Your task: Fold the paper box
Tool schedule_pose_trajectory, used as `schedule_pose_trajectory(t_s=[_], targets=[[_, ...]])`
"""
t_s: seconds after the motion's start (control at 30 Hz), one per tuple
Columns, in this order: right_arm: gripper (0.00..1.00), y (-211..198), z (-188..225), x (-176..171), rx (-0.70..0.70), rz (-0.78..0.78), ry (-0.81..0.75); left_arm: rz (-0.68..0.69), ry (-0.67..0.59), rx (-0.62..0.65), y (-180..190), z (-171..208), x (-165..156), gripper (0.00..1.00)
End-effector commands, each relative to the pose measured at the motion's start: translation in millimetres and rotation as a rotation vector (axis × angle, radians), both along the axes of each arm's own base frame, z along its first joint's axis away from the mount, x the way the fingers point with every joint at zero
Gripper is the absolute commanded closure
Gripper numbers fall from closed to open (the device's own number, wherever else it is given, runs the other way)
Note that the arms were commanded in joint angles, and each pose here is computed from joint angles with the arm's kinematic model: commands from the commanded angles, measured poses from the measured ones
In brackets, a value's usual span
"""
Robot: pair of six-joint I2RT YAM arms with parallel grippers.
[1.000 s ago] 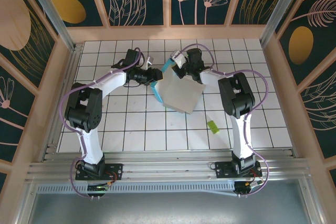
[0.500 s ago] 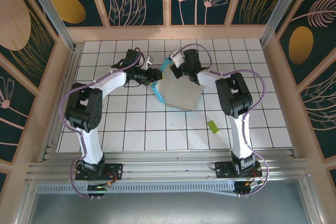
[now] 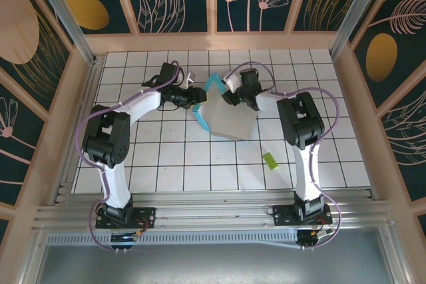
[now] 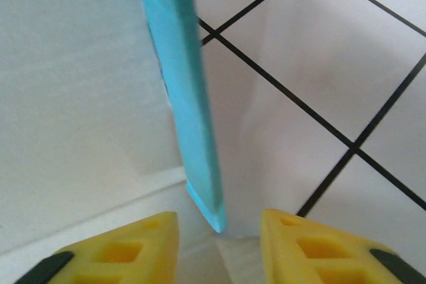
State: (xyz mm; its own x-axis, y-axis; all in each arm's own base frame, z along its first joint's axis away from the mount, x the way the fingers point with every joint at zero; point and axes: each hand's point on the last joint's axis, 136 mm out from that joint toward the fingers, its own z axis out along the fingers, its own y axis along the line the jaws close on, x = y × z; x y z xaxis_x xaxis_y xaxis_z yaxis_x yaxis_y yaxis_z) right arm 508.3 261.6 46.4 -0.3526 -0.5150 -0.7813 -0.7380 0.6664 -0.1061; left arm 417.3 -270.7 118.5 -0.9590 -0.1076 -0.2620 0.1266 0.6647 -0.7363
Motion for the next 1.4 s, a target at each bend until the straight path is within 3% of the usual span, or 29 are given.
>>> schedule_pose_trajectory(t_s=[0.0, 0.3, 0.53, 1.37], targets=[[0.59, 2.9, 33.3, 0.3, 0.022, 0.043, -0.05, -0.003, -0.004, 0.005, -2.3, 4.6, 1.7, 0.56], [0.6, 22.5, 46.8, 10.9, 0.075, 0.135, -0.077, 0.0, 0.0, 0.012, -0.9, 2.8, 0.7, 0.55], [0.7, 36.8, 42.1, 22.2, 0.108, 0.171, -0.048, 0.002, -0.005, 0.013, -0.4, 5.2, 0.7, 0.55], [0.88, 62.2, 26.9, 27.1, 0.139, 0.267, -0.023, -0.001, -0.008, 0.021, 0.6, 2.6, 0.0, 0.55]])
